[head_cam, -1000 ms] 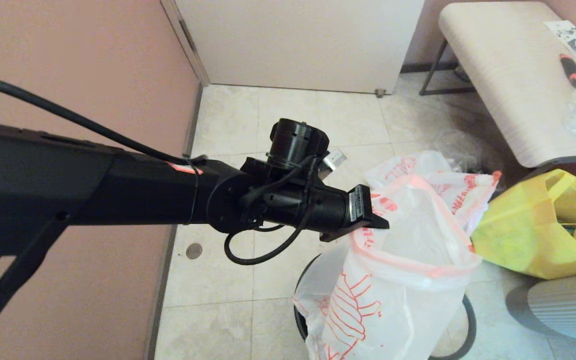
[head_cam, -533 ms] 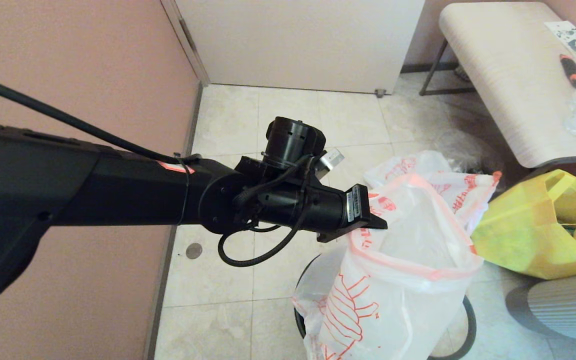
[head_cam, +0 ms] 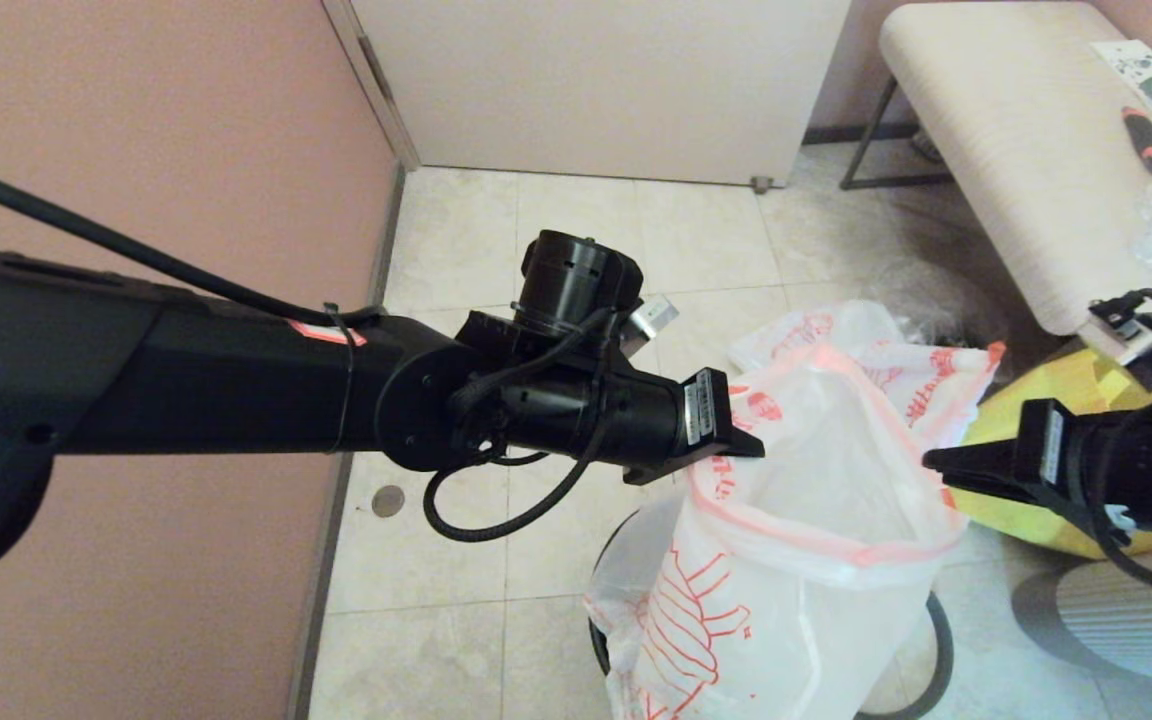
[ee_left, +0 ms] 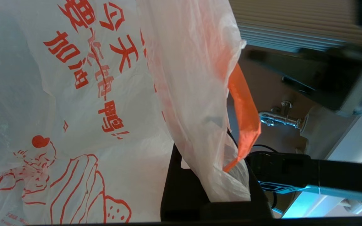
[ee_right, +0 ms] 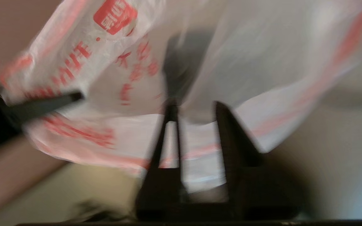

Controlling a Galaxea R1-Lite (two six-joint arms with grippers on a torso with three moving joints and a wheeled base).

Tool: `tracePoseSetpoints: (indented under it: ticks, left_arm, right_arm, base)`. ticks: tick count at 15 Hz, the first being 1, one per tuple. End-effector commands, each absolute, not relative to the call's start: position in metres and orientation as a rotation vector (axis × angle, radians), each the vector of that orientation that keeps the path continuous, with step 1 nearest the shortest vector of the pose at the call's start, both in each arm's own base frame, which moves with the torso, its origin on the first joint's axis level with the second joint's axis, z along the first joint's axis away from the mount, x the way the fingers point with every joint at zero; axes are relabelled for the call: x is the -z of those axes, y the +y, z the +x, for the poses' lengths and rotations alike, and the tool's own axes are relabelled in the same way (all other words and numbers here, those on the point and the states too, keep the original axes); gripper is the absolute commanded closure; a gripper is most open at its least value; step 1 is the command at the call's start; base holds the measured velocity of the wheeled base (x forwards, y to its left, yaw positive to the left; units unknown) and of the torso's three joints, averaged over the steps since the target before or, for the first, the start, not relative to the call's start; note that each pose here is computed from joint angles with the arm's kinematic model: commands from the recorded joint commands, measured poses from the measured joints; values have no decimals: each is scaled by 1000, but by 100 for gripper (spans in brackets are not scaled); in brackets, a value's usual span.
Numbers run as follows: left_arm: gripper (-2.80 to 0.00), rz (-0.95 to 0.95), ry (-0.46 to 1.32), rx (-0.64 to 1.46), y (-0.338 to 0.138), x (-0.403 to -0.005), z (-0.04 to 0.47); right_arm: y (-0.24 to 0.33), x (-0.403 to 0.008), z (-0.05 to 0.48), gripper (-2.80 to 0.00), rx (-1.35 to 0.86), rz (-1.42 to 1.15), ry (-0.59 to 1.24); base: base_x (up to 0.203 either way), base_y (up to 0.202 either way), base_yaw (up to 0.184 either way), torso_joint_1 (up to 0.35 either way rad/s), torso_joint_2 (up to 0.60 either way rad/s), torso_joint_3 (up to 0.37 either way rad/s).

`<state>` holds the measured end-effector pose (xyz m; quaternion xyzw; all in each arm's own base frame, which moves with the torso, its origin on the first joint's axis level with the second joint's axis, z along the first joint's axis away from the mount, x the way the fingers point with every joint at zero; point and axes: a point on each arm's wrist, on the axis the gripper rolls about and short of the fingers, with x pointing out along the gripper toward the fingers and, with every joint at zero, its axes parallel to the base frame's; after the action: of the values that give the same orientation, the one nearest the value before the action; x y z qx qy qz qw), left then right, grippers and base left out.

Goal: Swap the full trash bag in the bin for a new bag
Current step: Put the new garbage bag on the trash can

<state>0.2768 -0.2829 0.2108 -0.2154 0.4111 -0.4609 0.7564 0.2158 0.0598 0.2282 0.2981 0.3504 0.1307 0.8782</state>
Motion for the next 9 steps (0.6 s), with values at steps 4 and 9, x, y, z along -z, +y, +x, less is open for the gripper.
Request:
tracePoseSetpoints:
  ticks: [4,9]
  left_arm:
    - [0,-472,894,997,-281,-212,276]
    - [0,-453,894,965,-279,-206,275]
  right_arm:
    - [67,-226,256,-280,-120,800,1102]
    - [54,-228,258,-280,80,797,1220]
  base:
    - [0,0,0,0,0,0]
    - [0,0,0,0,0,0]
